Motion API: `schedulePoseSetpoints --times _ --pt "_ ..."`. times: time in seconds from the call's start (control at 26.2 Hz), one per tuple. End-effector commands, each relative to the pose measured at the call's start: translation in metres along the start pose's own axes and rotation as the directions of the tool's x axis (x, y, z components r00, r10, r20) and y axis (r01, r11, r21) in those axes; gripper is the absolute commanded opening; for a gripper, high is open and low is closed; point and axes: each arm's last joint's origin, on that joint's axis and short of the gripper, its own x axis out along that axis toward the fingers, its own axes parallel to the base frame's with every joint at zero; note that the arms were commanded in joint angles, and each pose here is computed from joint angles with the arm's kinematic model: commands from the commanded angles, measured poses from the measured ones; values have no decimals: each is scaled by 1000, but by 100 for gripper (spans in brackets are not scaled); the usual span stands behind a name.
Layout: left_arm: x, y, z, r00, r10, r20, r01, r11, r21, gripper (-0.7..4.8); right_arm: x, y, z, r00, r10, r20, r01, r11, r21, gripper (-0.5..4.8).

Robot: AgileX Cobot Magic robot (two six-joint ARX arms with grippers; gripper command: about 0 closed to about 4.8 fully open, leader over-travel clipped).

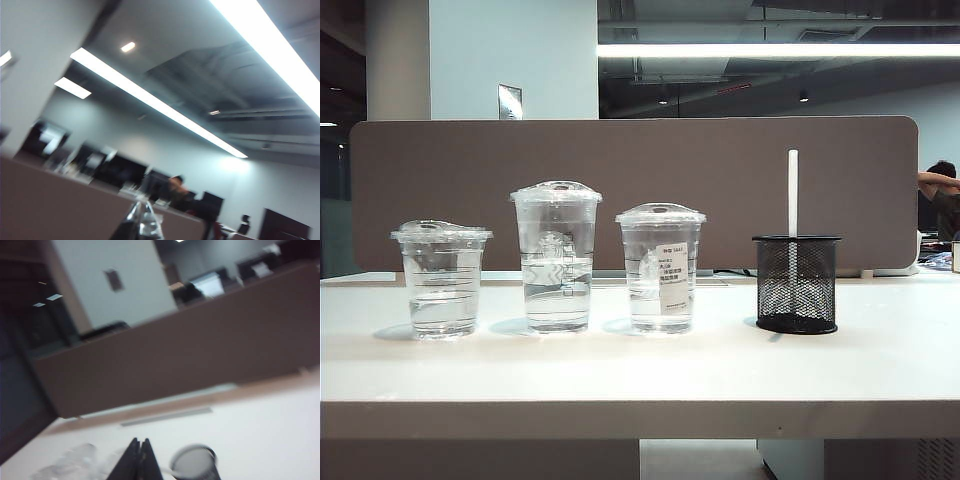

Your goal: Pick up the straw and insert it into the medium coffee cup.

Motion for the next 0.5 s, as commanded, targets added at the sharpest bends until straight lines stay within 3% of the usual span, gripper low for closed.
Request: schedulePoseSetpoints --times 0.04,0.11,0.23,0.34,0.38,0.42,0.46,0.5 --pt "-2 -26 30 989 -70 -132 92 981 168 -5 -15 16 29 992 97 -81 -104 990 -94 -5" --pt "2 -39 51 971 30 -236 39 958 283 -5 -20 25 50 978 101 -184 -128 982 -140 -5" --pt "24 -44 72 940 184 -288 -78 937 341 -5 -14 34 75 958 79 -275 -147 960 -237 -5" --pt "63 -39 78 899 169 -404 4 919 394 -5 3 42 101 935 59 -350 -193 913 -360 -5" --pt "76 -36 75 878 139 -457 48 927 373 -5 11 45 110 922 63 -382 -217 901 -376 -5" --pt "99 -27 67 827 68 -558 124 946 300 -5 25 47 121 910 54 -412 -222 900 -374 -5" --pt "121 -14 52 742 -27 -670 182 970 163 -4 41 49 131 903 48 -428 -223 903 -368 -5" --pt "131 -6 42 698 -59 -714 176 980 91 -5 47 50 134 904 48 -425 -221 903 -369 -4"
